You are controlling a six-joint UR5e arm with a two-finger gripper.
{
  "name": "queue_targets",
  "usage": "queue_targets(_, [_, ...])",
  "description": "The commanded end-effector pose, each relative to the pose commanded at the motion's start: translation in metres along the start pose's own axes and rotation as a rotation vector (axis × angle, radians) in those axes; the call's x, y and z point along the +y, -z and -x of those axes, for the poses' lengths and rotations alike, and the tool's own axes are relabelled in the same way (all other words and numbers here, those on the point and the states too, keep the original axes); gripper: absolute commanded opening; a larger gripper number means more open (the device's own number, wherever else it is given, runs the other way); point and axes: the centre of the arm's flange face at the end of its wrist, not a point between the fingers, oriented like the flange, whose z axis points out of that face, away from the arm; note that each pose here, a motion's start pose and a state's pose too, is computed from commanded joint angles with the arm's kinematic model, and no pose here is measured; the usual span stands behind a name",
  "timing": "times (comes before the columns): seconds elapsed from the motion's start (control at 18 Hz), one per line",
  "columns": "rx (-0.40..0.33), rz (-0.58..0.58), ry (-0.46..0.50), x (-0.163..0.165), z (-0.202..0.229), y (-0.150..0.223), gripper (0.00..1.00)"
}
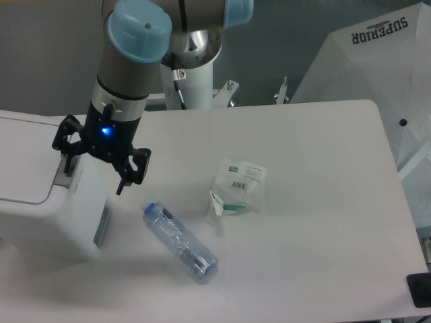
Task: Open the trash can
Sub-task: 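Push the trash can lid open with the gripper, then lift the gripper up away from the opened trash can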
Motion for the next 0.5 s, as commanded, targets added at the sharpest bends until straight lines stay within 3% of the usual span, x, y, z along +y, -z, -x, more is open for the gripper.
queue_targets(0.5, [0.000,0.004,0.000,-0.0007,0.0024,-0.0037,1.00])
